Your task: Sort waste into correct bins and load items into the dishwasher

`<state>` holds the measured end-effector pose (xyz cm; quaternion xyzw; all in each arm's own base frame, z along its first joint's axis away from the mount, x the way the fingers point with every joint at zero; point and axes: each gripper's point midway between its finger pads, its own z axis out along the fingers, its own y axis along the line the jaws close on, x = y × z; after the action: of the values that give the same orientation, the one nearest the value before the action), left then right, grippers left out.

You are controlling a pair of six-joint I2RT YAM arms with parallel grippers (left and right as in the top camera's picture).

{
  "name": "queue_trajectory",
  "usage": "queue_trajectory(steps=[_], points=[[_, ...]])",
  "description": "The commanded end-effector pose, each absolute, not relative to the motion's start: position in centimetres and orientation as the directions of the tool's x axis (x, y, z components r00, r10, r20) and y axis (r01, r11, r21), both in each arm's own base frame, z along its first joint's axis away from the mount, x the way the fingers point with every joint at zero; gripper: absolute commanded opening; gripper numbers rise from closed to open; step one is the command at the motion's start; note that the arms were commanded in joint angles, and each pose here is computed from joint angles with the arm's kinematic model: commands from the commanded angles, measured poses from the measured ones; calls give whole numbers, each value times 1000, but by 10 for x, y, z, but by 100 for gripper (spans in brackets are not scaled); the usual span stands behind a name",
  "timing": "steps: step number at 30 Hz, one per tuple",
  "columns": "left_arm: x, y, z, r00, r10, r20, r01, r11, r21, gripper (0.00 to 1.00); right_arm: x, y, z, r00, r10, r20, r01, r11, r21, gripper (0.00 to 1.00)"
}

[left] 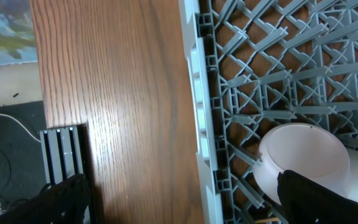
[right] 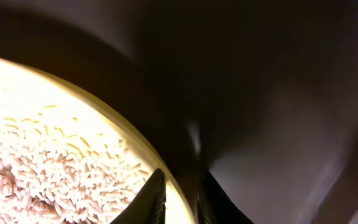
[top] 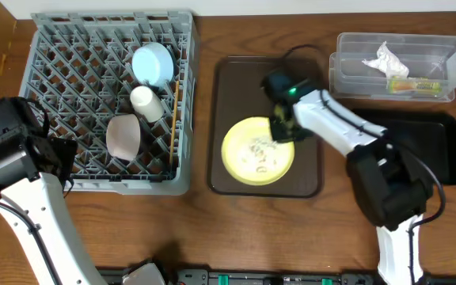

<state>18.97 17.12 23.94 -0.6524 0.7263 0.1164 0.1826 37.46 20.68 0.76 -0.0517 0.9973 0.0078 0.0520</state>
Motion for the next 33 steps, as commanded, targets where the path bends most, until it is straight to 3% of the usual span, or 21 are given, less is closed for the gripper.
queue_trajectory(steps=[1, 6, 11, 18, 21, 22, 23, 24, 33], points=[[188, 173, 244, -67, -900, -431, -991, 110, -77, 98, 407, 178, 23, -987, -11, -160, -11, 1000, 1, 16], [188, 173, 244, -67, -900, -431, -991, 110, -77, 98, 423, 189, 42, -988, 8, -152, -20, 983, 181, 25], [188, 173, 244, -67, -900, -431, -991, 110, -77, 98, 421, 204, 73, -993, 5, -121, -29, 961, 274, 1], [188, 173, 244, -66, -900, -431, -991, 110, -78, 98, 426, 195, 162, -980, 15, -199, -45, 955, 295, 4], [188, 173, 244, -67, -900, -431, -991, 110, -77, 98, 432, 176, 213, -957, 61, -283, -34, 947, 319, 16], [188, 173, 244, -67, -900, -431, -991, 110, -77, 98, 432, 168, 230, -946, 81, -313, -28, 944, 328, 28], [188, 173, 244, -67, -900, -431, -991, 110, -77, 98, 432, 160, 243, -937, 98, -335, -20, 943, 333, 51], [188, 173, 244, -67, -900, -431, -991, 110, -77, 98, 430, 149, 258, -925, 121, -361, -9, 940, 340, 99], [188, 173, 244, -67, -900, -431, -991, 110, -77, 98, 394, 56, 306, -864, 261, -431, 177, 958, 225, 99]])
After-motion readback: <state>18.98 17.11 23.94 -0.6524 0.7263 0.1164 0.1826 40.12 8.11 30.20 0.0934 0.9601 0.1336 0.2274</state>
